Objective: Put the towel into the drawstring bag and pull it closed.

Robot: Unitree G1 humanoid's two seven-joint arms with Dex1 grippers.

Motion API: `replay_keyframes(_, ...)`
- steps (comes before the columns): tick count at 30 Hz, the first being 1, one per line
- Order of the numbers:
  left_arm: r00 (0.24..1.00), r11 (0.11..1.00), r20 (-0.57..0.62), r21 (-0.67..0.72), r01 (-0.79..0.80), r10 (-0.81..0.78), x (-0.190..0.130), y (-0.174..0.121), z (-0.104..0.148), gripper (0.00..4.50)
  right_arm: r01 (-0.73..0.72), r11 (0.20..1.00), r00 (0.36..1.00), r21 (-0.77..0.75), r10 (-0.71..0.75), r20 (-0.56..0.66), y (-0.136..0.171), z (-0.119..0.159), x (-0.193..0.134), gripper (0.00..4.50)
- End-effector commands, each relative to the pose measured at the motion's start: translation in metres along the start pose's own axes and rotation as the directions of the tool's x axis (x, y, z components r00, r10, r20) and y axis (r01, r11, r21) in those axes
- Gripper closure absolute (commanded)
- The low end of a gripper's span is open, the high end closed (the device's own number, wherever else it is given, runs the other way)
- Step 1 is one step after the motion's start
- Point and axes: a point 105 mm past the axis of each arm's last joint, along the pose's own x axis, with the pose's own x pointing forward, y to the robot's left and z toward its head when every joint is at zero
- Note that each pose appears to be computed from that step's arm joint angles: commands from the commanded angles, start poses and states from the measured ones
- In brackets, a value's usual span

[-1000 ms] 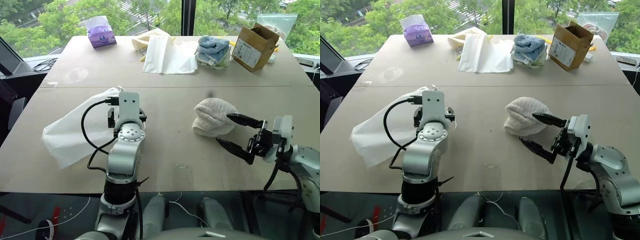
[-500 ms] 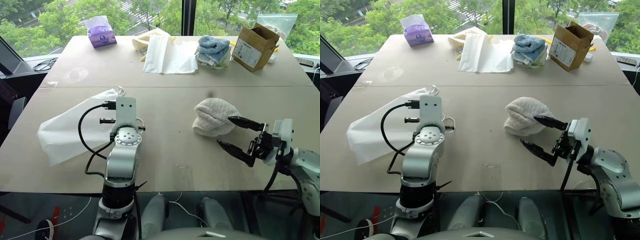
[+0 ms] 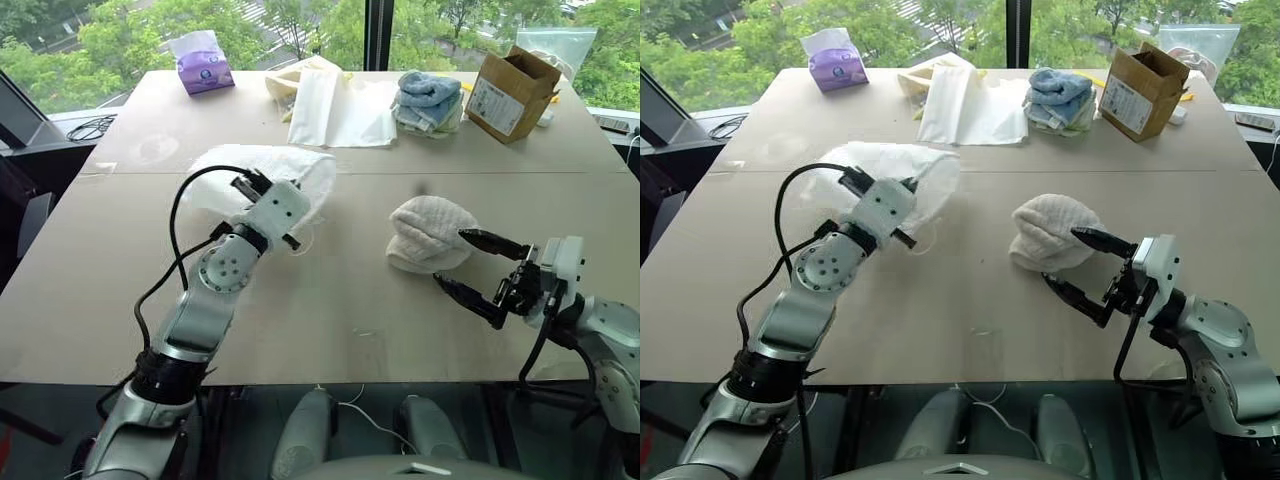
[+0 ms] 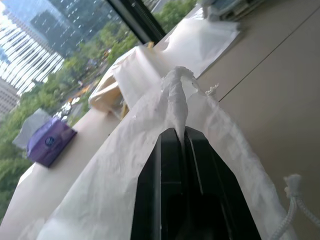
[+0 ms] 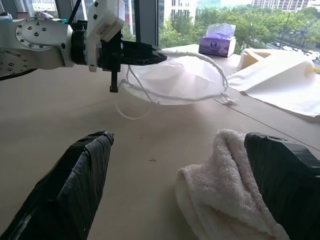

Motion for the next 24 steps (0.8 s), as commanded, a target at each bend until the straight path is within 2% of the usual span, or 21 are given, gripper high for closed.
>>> replay_keyframes(1, 0.995, 0.980, 0.085, 0.194, 0.044, -0.061, 0.000, 0.006, 0.005, 4.42, 0.050, 0.998, 0.999, -0.048, -0.049, 0.023, -0.005, 0.009, -0.001, 0.00)
replay_keyframes(7, 0.995, 0.964, 0.083, 0.259, -0.067, 0.047, -0.001, 0.022, -0.003, 4.42, 0.232, 0.966, 0.963, -0.113, -0.245, -0.115, -0.031, -0.007, 0.005, 0.00)
replay_keyframes(9, 0.989, 0.975, 0.075, 0.176, -0.136, 0.125, -0.003, 0.029, -0.006, 4.42, 0.230, 0.959, 0.943, -0.166, -0.262, -0.206, -0.039, -0.016, 0.010, 0.00)
replay_keyframes(12, 0.979, 0.978, 0.041, 0.047, -0.201, 0.200, -0.005, 0.035, -0.013, 4.42, 0.205, 0.964, 0.926, -0.171, -0.248, -0.284, -0.049, -0.022, 0.019, 0.00)
replay_keyframes(17, 0.979, 0.980, 0.052, 0.015, -0.198, 0.197, -0.007, 0.033, -0.011, 4.42, 0.184, 0.977, 0.932, -0.110, -0.209, -0.295, -0.077, -0.012, 0.036, 0.00)
replay_keyframes(20, 0.984, 0.986, 0.073, -0.039, -0.160, 0.162, -0.009, 0.030, -0.009, 4.42, 0.160, 0.987, 0.928, -0.035, -0.162, -0.335, -0.088, -0.007, 0.048, 0.00)
replay_keyframes(24, 0.989, 0.987, 0.077, -0.110, -0.119, 0.128, -0.010, 0.028, -0.010, 4.42, 0.134, 0.984, 0.890, 0.116, -0.068, -0.451, -0.088, -0.023, 0.060, 0.00)
